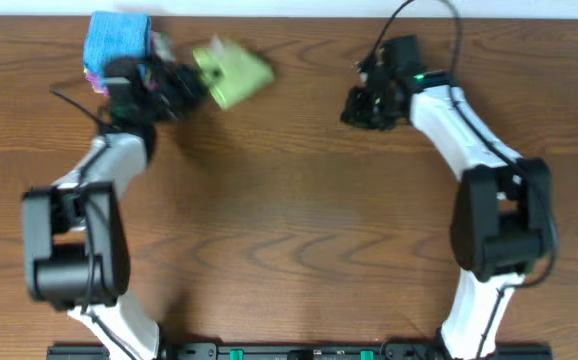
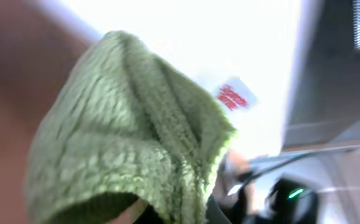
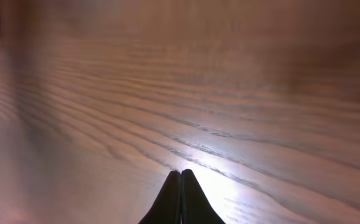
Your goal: Fold the cloth
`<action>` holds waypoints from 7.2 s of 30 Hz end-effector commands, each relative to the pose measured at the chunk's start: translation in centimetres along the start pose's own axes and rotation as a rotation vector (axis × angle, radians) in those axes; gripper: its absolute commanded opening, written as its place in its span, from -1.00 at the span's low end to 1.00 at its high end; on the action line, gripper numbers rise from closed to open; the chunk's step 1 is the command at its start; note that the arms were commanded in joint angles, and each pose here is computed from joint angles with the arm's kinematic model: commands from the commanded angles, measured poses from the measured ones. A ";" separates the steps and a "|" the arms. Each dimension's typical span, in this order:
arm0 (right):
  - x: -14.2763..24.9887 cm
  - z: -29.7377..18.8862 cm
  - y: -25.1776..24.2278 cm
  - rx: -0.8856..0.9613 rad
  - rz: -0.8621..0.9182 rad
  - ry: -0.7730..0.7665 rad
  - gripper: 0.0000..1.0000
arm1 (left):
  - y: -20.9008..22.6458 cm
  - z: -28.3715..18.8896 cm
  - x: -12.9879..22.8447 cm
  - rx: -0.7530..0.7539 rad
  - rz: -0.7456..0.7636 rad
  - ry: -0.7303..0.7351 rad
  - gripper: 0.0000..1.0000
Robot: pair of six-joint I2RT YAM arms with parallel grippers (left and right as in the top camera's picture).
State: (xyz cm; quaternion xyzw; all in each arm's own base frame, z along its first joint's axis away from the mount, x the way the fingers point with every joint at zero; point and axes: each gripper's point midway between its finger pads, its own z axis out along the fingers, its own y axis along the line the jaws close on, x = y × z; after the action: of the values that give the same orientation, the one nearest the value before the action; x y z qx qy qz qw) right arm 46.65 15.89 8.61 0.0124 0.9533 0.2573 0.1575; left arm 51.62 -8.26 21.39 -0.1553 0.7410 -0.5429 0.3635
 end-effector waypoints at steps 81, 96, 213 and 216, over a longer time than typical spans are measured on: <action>1.8 -1.4 4.3 -0.037 -0.144 0.040 -0.97 | 13.6 -18.1 -16.3 -0.204 -0.531 -0.372 0.91; 0.6 -10.9 5.5 0.072 -0.263 -0.125 -0.97 | 3.9 -22.3 -5.0 -0.671 0.040 -0.056 0.91; 27.1 -28.1 1.3 0.154 -0.389 -0.364 0.99 | 6.5 -23.0 21.7 -0.630 0.939 -0.132 0.91; 27.1 -28.1 1.3 0.154 -0.389 -0.364 0.99 | 6.5 -23.0 21.7 -0.630 0.939 -0.132 0.91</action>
State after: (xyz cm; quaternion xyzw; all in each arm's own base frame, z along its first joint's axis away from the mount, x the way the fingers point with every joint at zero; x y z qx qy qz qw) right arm 12.28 6.30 24.23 -0.1180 0.9105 0.1430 0.3696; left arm 21.50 -3.48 11.48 0.0503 0.8299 -0.0643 0.5520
